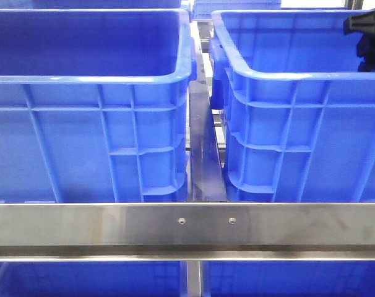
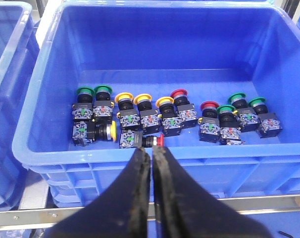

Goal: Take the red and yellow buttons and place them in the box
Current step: 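Carry the yellow button with the right gripper down into the crate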

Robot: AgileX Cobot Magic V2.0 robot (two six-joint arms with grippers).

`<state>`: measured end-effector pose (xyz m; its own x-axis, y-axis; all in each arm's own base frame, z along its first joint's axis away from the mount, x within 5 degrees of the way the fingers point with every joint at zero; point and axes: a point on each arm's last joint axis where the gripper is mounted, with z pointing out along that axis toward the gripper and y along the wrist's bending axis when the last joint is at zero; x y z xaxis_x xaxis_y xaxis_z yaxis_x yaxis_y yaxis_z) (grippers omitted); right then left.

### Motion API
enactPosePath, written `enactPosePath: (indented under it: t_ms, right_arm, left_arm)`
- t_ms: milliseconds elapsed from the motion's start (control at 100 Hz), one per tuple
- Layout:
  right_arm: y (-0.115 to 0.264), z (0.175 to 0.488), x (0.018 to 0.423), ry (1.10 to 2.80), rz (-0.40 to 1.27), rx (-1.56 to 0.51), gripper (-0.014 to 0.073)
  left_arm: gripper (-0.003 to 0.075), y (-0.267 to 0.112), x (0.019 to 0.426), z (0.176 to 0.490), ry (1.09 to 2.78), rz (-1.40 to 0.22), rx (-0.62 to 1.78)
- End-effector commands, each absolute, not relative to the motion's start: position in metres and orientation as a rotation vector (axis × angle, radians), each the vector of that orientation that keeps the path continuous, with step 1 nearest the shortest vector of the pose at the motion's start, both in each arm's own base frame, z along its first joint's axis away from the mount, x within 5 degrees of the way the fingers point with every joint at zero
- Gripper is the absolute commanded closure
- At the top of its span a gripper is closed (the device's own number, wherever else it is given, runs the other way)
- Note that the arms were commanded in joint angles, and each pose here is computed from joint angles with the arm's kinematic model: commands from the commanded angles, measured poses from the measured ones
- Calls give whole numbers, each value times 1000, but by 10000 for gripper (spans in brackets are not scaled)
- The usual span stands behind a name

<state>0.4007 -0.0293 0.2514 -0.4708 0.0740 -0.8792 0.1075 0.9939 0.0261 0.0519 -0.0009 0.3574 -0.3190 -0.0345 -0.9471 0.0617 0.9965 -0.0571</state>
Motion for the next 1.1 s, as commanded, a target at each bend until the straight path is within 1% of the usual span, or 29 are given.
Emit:
enactPosePath:
  t_ms: [0,200,400,810,900,1090]
  right_arm:
    - [-36,276,407,1983,-10,176,449]
    - [-50,267,418,1990,-21,203,449]
    - [-55,262,423,1985,26,188,449]
    - [-54,269,430,1948,70,157,449]
    - [-55,263,434,1959,64,163,449]
    - [-56,242,440,2007,64,173,449]
  left_arm:
    - [739,-2,53,371,1805,-124,11]
    - [739,-2,53,371,1805,-124,11]
    - [739,-2,53,371,1805,-124,11]
    - [739,-2,53,371,1805,-124,11]
    - [739,-2,53,371,1805,-124,11]
    - [739,-2,53,371,1805,-124,11]
